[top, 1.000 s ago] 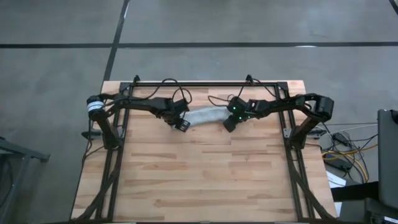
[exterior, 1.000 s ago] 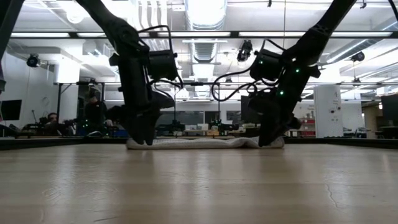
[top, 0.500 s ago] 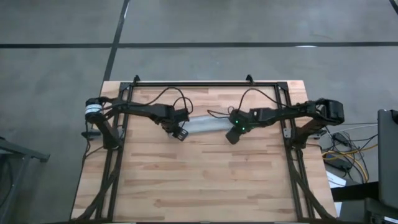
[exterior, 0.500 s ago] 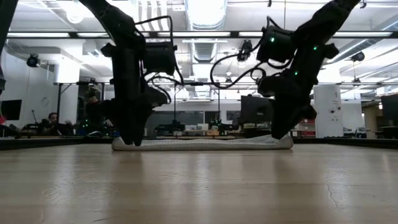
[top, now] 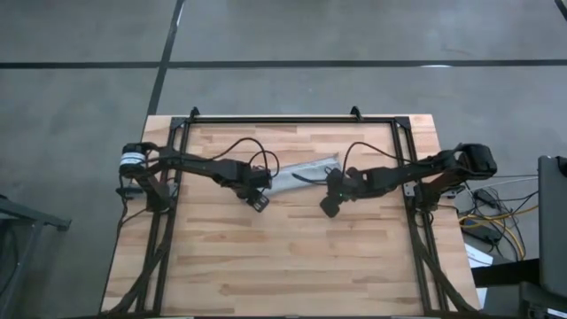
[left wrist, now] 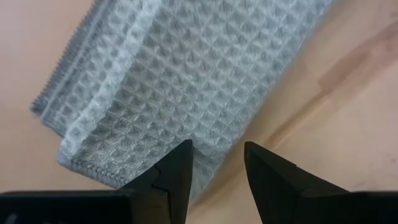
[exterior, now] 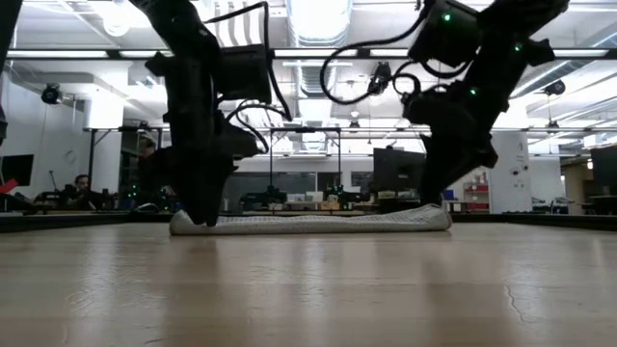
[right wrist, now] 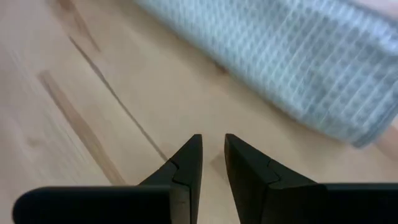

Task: Fold microfiber towels
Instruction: Fold the gray on the table

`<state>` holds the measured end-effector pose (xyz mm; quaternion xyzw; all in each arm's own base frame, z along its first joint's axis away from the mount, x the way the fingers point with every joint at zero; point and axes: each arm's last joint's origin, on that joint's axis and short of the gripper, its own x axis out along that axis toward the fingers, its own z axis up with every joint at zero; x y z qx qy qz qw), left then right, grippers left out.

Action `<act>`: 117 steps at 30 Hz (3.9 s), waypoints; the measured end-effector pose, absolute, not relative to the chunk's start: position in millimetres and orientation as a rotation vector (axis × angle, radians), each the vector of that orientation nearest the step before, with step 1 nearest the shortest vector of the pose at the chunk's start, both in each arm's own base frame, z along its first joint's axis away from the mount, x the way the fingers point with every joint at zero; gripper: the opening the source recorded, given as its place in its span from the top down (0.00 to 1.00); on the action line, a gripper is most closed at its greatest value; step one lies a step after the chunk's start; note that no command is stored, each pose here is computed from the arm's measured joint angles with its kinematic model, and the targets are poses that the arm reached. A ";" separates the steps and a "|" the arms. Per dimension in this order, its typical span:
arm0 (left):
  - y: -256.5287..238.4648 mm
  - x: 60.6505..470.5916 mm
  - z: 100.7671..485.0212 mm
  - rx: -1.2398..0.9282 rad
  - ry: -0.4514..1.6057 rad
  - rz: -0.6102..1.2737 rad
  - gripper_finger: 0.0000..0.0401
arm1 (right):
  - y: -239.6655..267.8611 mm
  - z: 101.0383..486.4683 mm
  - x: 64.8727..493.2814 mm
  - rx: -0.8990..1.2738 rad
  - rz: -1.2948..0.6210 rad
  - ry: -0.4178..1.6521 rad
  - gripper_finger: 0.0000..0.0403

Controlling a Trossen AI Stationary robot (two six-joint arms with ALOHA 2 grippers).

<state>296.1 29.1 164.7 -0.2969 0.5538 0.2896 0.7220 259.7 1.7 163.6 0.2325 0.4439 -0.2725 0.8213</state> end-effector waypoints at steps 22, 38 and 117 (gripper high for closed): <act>59.4 310.1 196.2 -0.676 1.077 0.756 0.63 | -80.7 174.2 250.5 0.561 -0.646 0.918 0.83; 80.1 305.3 196.3 -0.730 1.052 0.826 0.63 | -94.9 145.0 258.1 0.592 -0.620 0.968 0.83; 56.5 289.7 204.0 -0.821 1.238 0.981 0.63 | -28.0 211.2 238.6 0.639 -0.519 0.862 0.83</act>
